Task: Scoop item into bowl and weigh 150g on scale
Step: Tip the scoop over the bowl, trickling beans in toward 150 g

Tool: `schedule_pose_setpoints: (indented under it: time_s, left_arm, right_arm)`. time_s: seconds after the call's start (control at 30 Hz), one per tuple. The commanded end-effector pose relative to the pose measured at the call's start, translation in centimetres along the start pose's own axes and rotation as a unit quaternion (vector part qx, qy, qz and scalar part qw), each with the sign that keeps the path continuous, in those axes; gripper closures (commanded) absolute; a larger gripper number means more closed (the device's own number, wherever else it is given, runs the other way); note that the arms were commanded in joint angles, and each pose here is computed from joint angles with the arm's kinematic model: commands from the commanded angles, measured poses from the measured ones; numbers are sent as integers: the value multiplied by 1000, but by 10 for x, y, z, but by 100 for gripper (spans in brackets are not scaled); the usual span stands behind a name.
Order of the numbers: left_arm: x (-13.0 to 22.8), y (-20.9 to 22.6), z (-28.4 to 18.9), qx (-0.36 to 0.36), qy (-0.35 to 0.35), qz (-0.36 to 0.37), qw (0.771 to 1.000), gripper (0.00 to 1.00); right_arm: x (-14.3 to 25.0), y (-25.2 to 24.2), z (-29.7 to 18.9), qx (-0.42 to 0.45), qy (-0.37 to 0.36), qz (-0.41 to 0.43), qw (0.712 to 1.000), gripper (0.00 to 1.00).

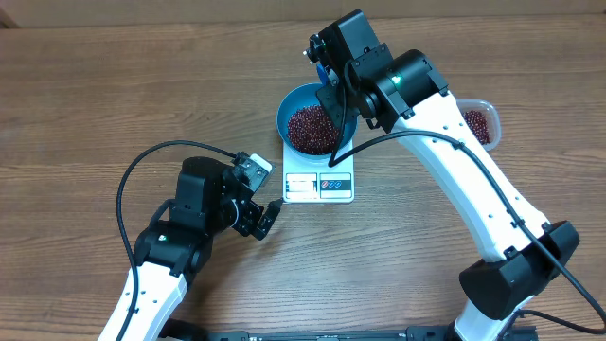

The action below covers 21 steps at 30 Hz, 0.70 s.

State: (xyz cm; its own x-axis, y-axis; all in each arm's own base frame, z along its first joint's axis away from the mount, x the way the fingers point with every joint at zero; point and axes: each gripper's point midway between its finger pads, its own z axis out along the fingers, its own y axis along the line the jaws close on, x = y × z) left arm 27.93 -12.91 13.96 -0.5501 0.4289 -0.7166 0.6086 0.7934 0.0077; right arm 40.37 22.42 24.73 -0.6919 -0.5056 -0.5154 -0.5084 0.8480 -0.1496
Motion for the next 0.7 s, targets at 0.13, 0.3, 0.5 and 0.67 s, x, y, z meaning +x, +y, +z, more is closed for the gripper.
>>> schedule_pose_setpoints:
  time_s: [0.13,0.3,0.5,0.67]
  left_arm:
    - [0,0,-1,-1,-3,0,1000,0]
    - [0,0,-1,-1,-3,0,1000,0]
    - [0,0,-1,-1,-3,0,1000,1]
    - [0,0,-1,-1,-3,0,1000,0]
  right_arm:
    - [-13,-3,-17,5,-29,-27,999,96]
    - [-13,-3,-17,5,-30,-27,999,96]
    - [-14,-3,-17,6,-31,-39,999,96]
    - [-14,-2,-17,5,-31,-39,999,96]
